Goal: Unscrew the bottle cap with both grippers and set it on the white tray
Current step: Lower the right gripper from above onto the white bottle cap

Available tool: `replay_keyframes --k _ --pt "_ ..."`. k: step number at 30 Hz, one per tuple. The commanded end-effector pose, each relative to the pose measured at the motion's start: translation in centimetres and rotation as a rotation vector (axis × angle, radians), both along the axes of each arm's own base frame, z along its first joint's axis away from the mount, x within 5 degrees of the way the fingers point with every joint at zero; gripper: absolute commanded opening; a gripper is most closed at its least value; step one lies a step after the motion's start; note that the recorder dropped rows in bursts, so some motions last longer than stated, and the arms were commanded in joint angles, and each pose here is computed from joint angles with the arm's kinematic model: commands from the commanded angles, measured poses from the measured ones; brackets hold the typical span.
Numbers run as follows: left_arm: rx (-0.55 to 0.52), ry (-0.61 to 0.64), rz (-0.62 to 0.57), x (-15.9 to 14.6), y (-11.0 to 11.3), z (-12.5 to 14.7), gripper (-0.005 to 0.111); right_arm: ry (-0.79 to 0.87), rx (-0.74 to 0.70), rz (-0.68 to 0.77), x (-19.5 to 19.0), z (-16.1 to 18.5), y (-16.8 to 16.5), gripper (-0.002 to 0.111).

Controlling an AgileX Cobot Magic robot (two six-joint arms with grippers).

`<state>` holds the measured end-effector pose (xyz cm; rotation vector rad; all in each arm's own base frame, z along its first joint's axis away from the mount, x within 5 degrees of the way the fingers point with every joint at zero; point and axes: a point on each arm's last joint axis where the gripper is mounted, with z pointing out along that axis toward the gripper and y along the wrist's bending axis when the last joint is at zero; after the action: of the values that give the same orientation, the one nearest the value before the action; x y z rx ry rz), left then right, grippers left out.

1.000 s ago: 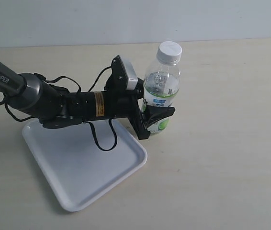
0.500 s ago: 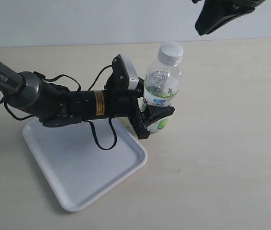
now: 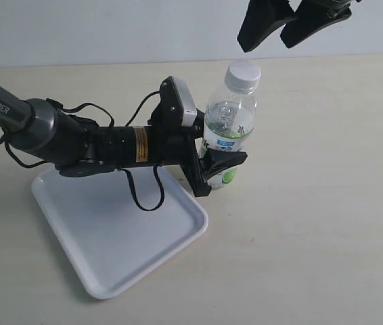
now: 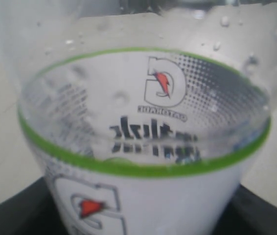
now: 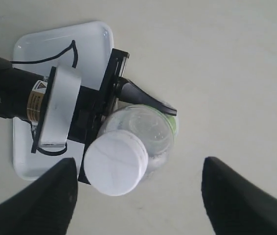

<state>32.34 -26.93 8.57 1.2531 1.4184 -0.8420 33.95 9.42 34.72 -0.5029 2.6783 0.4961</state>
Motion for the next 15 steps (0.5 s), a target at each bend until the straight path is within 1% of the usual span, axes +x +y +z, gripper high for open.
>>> replay_keyframes --k 1,5,11,15 --pt "0.078 0.015 0.008 -0.1 0.2 -0.6 0.001 -0.059 -0.083 0.023 -0.1 1.0 1.1 0.068" --pt "0.084 0.016 0.011 -0.1 0.2 -0.6 0.001 -0.089 -0.191 0.050 -0.2 1.0 2.0 0.068" --pt "0.084 0.016 0.011 -0.1 0.2 -0.6 0.001 -0.046 -0.129 0.094 0.1 -0.1 3.3 0.067" --pt "0.084 0.016 0.011 -0.1 0.2 -0.6 0.001 -0.015 -0.139 0.096 0.8 -1.3 3.5 0.056"
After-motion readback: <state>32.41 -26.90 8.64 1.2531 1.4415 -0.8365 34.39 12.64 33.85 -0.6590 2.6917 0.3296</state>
